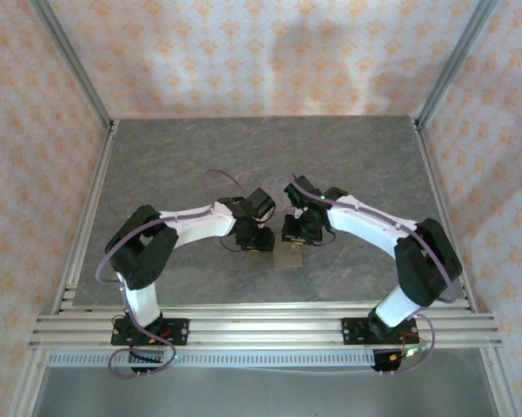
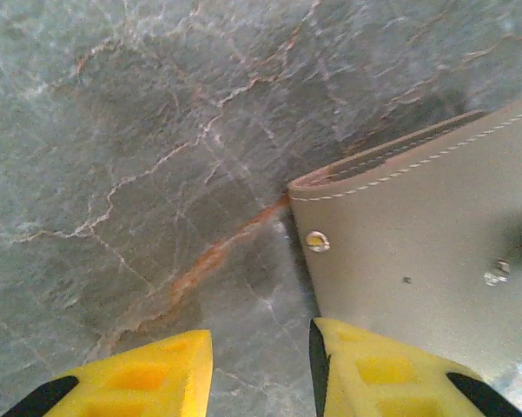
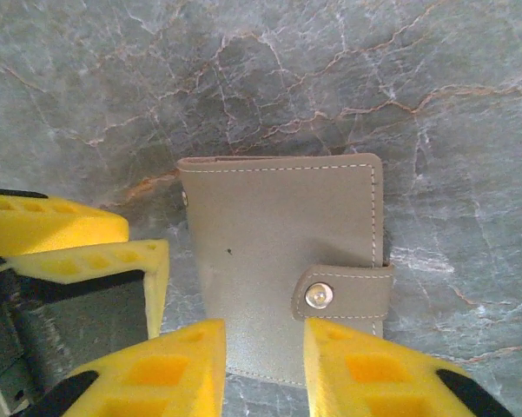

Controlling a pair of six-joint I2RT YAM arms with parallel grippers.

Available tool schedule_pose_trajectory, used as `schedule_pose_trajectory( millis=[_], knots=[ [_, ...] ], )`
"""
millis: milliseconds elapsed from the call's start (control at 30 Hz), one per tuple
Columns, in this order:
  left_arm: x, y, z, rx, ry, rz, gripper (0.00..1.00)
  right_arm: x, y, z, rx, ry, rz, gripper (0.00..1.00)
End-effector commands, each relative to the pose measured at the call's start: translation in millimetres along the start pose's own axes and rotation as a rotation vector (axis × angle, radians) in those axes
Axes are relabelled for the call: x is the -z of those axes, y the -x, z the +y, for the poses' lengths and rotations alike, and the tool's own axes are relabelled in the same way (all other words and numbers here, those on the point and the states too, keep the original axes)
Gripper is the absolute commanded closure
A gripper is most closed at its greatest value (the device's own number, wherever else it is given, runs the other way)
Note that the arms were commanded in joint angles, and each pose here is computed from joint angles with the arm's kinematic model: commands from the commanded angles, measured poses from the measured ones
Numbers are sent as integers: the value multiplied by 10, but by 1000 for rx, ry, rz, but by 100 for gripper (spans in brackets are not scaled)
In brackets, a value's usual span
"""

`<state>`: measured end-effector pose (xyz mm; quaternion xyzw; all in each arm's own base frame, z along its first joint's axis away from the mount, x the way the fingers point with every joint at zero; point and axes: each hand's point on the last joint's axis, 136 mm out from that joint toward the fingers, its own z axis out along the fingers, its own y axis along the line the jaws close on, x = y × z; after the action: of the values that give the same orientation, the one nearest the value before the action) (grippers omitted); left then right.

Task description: Put the credit cards into the card holder

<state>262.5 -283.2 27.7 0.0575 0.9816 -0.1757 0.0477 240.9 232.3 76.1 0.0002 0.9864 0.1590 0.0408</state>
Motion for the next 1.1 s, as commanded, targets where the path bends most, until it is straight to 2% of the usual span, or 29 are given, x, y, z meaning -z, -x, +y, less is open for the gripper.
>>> schedule_pose_trajectory(
  millis=[0, 533, 833, 1067],
  knots=[
    [60, 164, -98, -9, -33, -41, 64, -27, -37, -141, 22, -123, 15, 72],
    [105, 201, -29, 7, -41, -57, 62, -153, -21, -175, 60, -259, 25, 78],
    [107, 215, 44, 33, -33, -64, 62, -225, -57, -81, 72, -244, 47, 75],
    [154, 231, 186, 79, -30, -79, 62, -237, -103, -182, 71, -301, 52, 79]
  ],
)
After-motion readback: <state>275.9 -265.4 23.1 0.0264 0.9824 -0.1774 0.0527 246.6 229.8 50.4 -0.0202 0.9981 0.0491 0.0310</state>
